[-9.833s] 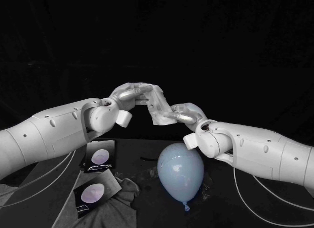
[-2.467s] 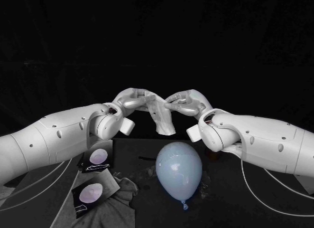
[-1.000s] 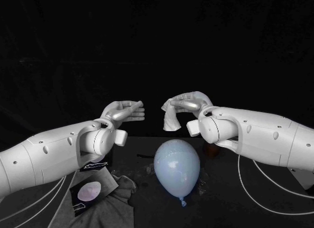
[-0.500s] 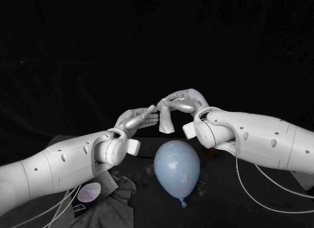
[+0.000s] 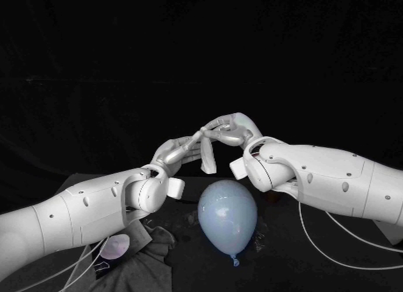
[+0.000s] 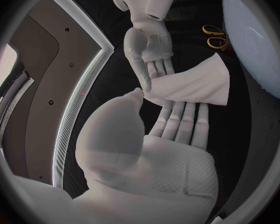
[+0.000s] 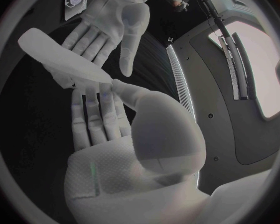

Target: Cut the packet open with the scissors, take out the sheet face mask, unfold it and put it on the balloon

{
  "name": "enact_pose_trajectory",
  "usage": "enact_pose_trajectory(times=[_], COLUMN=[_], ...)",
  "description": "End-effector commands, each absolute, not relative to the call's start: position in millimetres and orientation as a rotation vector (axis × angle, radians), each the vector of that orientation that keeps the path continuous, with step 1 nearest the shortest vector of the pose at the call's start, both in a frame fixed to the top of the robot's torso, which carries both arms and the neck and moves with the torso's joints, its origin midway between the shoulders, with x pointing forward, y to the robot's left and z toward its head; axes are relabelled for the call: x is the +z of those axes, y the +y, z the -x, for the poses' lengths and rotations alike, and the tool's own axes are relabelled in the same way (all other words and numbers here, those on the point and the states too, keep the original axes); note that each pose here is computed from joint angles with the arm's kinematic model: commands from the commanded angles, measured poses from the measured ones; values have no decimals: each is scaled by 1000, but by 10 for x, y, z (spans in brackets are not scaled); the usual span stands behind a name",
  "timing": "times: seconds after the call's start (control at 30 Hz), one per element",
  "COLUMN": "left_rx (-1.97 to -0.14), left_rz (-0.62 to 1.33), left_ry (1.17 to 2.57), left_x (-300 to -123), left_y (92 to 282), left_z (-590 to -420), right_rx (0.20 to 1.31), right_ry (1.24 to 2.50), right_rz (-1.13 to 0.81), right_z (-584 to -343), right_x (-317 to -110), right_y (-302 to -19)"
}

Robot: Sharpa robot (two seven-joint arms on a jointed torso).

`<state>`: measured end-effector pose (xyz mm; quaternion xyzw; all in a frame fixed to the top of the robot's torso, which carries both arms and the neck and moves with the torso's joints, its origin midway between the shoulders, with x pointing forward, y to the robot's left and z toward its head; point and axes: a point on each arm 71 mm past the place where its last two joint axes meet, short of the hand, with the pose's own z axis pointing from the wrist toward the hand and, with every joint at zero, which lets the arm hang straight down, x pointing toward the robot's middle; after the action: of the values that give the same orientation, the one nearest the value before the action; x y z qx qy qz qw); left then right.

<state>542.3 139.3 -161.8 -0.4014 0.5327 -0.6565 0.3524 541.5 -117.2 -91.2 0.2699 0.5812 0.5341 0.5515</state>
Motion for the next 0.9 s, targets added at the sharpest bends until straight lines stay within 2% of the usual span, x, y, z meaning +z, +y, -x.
enact_pose_trajectory(times=[0.03,0.53,0.9], left_rx=[-1776,-1819,-1840], left_rz=[1017,1059,1067], left_ry=[1366,1414,1454], left_x=[-1581,-1607,-1619], left_y=[1327,1278,1244], left_z=[-5401,-5410,-5402], right_rx=[1283,1399,1417], right_ry=[1379,1454,1487], right_rz=[-571,-593,-590], right_z=[-5400,-5404,-5439], right_x=[-887,-908,-901], right_y=[-1107,-929,-890])
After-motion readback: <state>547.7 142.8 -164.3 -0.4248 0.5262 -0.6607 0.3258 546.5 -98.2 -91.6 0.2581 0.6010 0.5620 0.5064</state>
